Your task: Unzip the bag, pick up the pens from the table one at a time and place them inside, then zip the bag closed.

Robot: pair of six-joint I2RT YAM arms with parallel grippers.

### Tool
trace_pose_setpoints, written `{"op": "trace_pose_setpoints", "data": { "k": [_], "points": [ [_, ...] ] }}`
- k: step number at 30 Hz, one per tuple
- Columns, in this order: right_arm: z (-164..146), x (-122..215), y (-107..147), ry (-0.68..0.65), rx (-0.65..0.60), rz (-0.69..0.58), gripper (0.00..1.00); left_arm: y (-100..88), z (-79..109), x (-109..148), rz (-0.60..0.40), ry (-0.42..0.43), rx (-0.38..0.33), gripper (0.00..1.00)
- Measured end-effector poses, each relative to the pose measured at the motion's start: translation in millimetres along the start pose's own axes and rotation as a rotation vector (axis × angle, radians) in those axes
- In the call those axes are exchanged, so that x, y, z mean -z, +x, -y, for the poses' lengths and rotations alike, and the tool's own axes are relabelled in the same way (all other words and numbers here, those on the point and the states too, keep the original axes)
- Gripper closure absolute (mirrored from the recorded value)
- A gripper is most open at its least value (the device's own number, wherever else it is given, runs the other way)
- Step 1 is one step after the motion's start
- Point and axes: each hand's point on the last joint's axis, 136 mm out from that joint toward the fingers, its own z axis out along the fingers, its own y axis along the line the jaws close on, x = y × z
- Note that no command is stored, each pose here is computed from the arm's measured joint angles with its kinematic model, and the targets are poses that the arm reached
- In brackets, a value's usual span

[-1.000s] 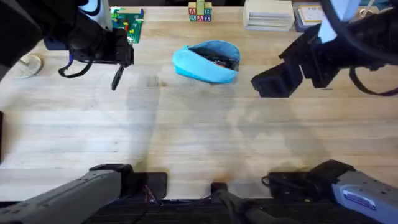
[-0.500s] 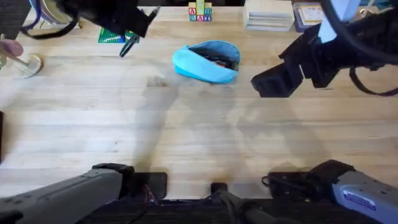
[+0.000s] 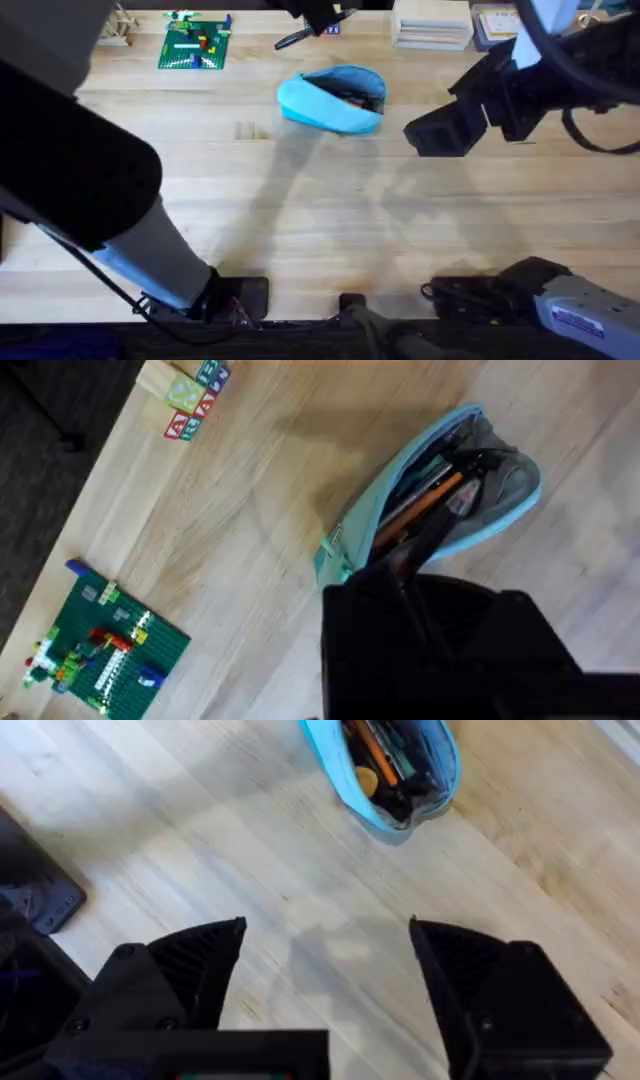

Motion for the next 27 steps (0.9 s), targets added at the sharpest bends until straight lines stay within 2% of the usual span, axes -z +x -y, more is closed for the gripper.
{"op": "trace_pose_setpoints", "data": {
  "k": [6, 8, 19, 26, 27],
  "points": [
    [0, 0, 0, 0.000, 0.000, 0.000, 0.004, -20.0, 14.3, -16, 0.029, 0.017, -0.059, 0.959],
    [0, 0, 0, 0.000, 0.000, 0.000, 0.004, -20.3, 18.7, -31, 0.013, 0.043, -0.064, 0.959],
    [0, 0, 0, 0.000, 0.000, 0.000, 0.004, -22.1, 23.3, -68, 0.002, 0.110, -0.059, 0.959],
    [0, 0, 0, 0.000, 0.000, 0.000, 0.004, -27.1, 31.7, -71, 0.022, 0.149, -0.052, 0.958],
    [0, 0, 0, 0.000, 0.000, 0.000, 0.004, -24.8, 33.2, -78, 0.011, 0.165, -0.047, 0.958]
  ]
}}
